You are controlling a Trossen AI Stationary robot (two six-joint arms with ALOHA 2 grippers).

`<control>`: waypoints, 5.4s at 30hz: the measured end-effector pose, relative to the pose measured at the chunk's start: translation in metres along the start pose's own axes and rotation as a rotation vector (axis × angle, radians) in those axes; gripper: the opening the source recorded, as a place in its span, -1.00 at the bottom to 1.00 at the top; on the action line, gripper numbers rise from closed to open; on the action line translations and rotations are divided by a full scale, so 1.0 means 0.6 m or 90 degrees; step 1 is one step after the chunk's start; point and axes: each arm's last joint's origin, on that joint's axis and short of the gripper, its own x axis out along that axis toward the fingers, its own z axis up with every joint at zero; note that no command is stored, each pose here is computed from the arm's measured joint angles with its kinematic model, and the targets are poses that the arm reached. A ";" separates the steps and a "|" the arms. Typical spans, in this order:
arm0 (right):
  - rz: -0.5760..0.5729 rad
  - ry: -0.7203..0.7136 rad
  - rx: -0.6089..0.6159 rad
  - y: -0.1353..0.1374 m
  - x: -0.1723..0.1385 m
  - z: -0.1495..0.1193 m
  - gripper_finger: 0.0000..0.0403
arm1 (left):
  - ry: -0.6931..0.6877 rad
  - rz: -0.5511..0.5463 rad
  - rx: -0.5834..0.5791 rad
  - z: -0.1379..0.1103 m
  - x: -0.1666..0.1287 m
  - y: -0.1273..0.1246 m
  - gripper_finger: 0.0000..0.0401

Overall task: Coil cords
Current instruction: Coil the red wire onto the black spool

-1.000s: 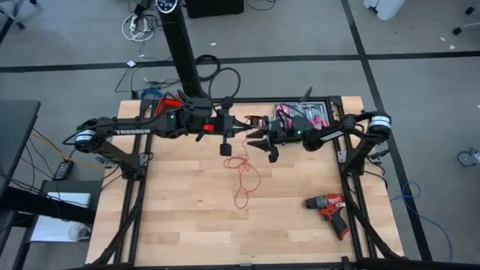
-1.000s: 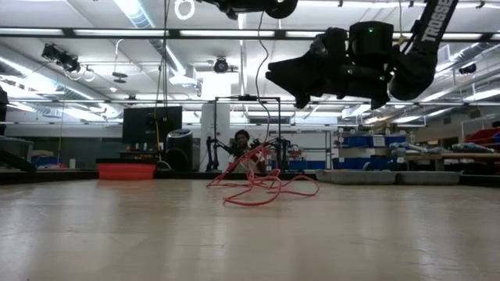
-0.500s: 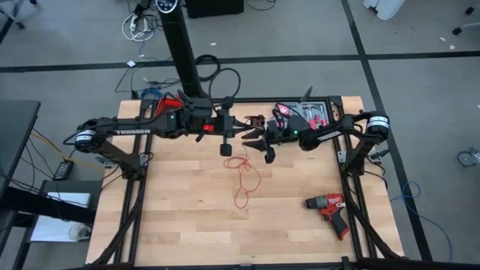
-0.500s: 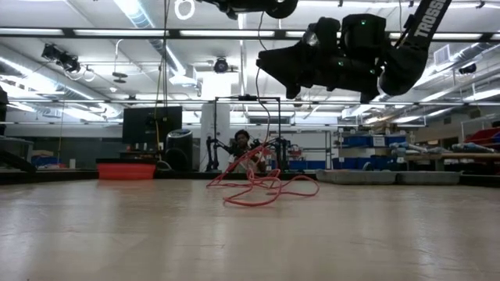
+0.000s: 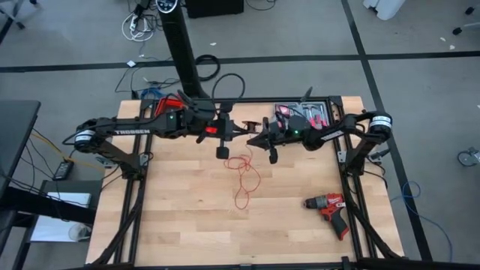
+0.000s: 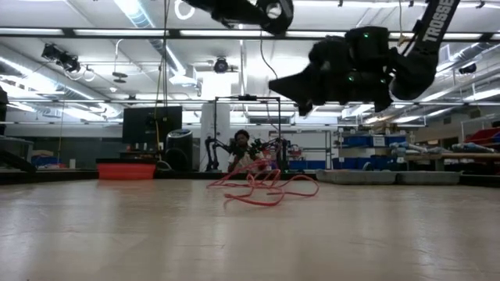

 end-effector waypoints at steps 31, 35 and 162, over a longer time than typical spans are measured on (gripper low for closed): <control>0.035 0.088 -0.248 0.022 -0.055 0.127 -1.00 | 0.176 -0.053 -0.169 -0.068 0.025 0.001 -1.00; 0.085 0.122 -0.243 0.024 -0.046 0.151 -1.00 | 0.211 -0.073 -0.192 -0.086 0.045 -0.006 -1.00; 0.118 0.152 -0.077 0.035 -0.015 0.012 -0.99 | -0.088 -0.118 0.006 -0.022 0.040 0.018 -1.00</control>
